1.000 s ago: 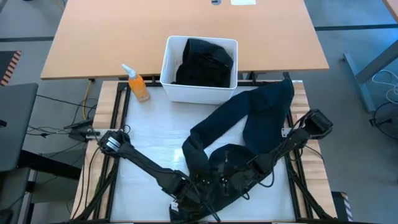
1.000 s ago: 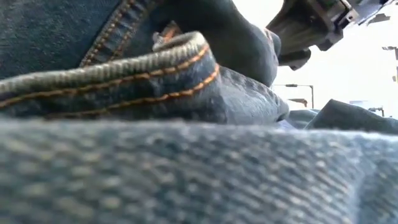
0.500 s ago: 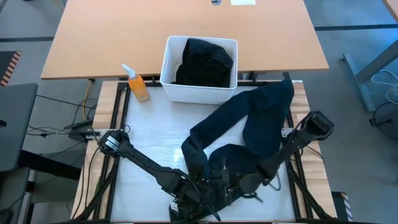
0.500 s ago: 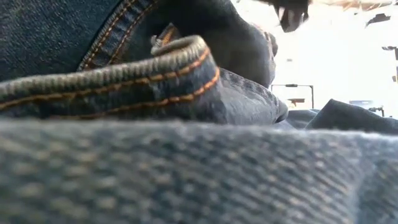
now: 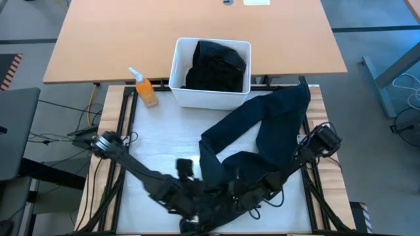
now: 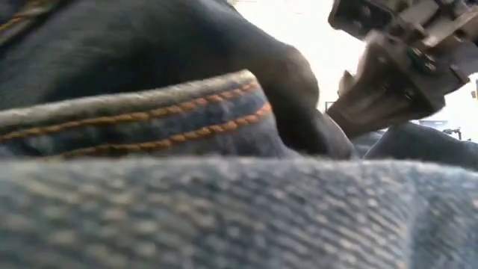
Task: Fold laundry
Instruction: Fold the blue long pants
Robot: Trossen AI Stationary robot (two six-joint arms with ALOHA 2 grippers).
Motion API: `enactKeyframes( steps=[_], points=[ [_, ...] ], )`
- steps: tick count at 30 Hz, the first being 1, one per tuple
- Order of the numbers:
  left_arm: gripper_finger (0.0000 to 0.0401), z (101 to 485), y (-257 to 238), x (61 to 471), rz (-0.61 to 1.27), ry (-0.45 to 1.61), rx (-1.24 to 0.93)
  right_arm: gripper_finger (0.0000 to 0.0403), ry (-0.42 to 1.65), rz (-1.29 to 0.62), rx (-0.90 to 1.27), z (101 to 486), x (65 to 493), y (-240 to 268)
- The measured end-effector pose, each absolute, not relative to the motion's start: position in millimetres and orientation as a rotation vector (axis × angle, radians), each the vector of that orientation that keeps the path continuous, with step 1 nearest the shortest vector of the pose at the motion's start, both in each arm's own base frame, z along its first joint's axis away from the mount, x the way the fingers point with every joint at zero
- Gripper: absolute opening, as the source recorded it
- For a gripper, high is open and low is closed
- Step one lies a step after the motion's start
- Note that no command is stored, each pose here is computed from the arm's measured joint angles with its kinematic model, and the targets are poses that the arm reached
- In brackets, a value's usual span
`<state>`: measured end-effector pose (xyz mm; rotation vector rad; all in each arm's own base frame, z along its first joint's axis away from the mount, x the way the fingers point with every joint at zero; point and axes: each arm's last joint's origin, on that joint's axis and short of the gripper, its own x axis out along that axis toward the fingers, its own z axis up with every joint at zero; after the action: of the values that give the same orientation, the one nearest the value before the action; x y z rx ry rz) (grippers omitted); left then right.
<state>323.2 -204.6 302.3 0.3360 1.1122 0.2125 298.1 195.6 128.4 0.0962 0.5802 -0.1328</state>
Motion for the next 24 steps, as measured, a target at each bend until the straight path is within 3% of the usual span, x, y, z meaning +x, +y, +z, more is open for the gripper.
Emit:
enactKeyframes(
  steps=[5, 13, 18, 24],
  points=[
    [0.0203, 288.0, -194.3, 292.7, 0.348, 0.924, 0.16, 0.0127, 0.632, -0.147, 0.098, 123.5, 288.8, 200.5],
    [0.0203, 197.9, -165.2, 282.3, 0.165, 0.63, -0.291, 0.0127, 0.624, -0.144, 0.111, 124.0, 288.0, 202.4],
    [0.0203, 168.5, -142.5, 277.7, 0.119, 0.531, -0.378, 0.0127, 0.618, -0.152, 0.143, 124.1, 288.3, 202.6],
    [0.0217, 163.9, -120.4, 282.5, 0.094, 0.407, -0.444, 0.0127, 0.611, -0.166, 0.173, 124.5, 290.1, 200.7]
  ],
)
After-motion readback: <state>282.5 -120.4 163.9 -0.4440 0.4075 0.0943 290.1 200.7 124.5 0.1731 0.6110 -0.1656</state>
